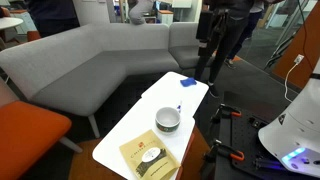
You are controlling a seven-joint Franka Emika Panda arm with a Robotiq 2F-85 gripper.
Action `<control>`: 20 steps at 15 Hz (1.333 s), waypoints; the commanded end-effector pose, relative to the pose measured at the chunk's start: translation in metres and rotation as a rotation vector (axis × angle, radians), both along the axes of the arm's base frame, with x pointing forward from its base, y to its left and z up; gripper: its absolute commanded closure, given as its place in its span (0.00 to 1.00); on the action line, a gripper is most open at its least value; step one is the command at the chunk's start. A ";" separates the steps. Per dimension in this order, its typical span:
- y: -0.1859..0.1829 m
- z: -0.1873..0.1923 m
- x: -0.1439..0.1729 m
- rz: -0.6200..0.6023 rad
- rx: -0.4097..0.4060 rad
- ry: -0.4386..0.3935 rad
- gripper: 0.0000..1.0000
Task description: Put the marker inside the mug cup
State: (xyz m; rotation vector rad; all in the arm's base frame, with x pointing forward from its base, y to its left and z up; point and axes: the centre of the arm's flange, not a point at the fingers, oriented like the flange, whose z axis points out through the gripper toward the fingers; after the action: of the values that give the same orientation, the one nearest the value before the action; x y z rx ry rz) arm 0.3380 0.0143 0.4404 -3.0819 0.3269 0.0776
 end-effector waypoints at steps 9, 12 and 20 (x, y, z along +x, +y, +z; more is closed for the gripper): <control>0.000 0.000 0.000 0.000 0.000 0.000 0.00; 0.000 0.000 0.000 0.000 0.000 0.000 0.00; -0.047 -0.025 0.060 -0.375 0.024 -0.006 0.00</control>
State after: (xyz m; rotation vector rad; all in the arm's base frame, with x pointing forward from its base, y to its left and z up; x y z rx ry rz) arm 0.3598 -0.0163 0.4301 -3.0146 0.6756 0.0291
